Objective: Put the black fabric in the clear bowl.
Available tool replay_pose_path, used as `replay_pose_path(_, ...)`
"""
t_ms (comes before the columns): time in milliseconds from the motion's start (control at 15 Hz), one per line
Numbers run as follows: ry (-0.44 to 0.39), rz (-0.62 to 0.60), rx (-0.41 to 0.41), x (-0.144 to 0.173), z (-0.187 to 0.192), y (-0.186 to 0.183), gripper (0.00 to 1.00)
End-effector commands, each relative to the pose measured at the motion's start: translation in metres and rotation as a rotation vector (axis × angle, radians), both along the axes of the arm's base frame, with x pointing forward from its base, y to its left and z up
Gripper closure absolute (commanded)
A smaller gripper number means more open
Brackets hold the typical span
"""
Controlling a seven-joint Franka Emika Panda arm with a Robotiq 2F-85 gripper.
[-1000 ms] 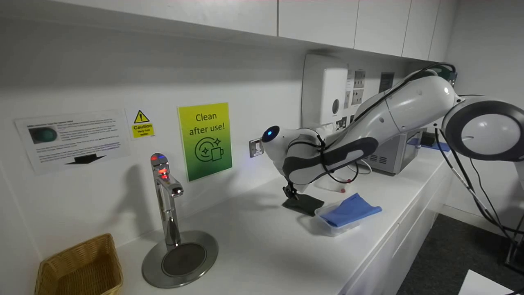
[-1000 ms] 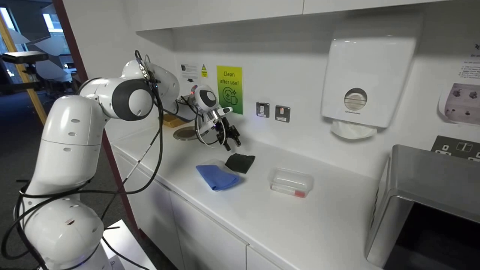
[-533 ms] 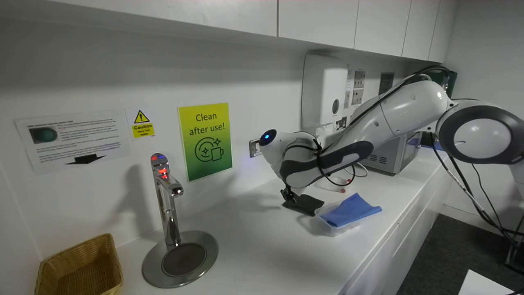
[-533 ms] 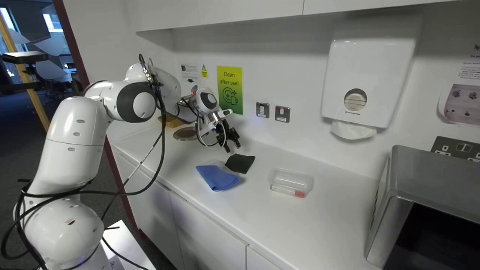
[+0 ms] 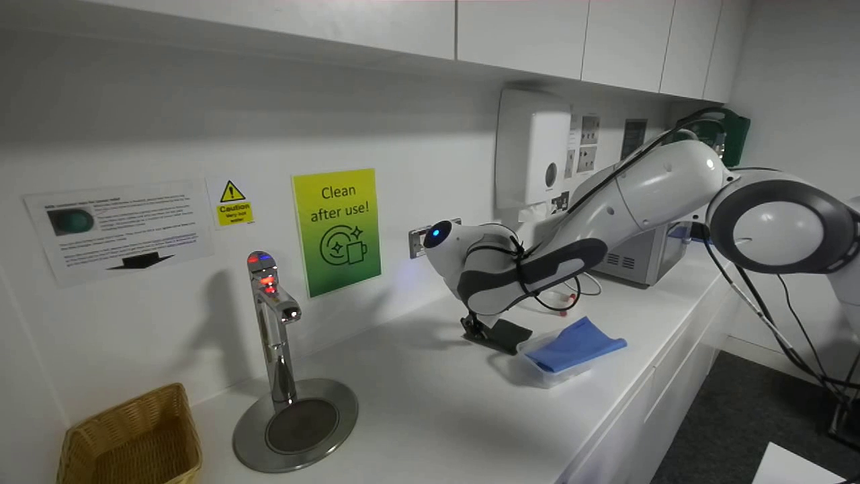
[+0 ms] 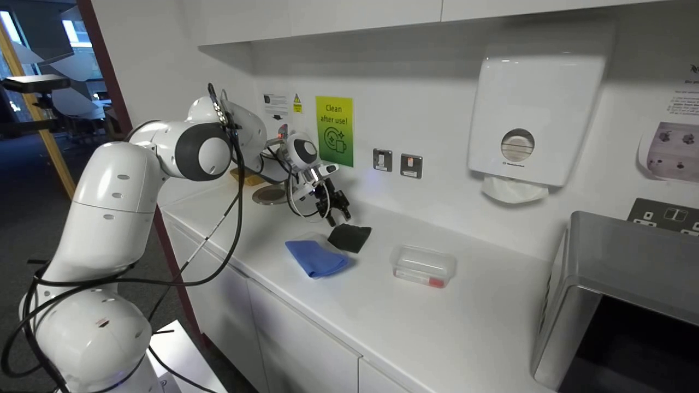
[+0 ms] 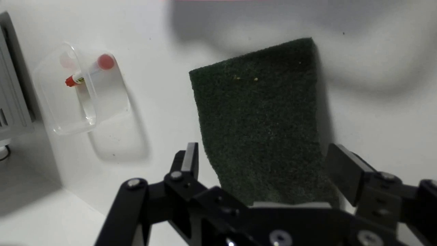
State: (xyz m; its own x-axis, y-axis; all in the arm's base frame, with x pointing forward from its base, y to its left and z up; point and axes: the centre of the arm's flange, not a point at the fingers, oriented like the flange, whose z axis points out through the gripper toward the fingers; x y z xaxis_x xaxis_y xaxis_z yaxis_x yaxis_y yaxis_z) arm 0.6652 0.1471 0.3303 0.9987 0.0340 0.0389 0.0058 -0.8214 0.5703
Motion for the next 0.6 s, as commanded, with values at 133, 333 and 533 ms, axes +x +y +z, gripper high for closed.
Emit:
replay_pose_path(133,0.024,-0.020,-0.017,0.0074,0.0074,0.0012,0.00)
replay_pose_path(333,0.028,-0.020,-0.018,0.0076,0.0050,0.0009,0.00)
replay_pose_path(533,0.035,-0.018,-0.017,0.0077,0.0010,0.0020,0.00)
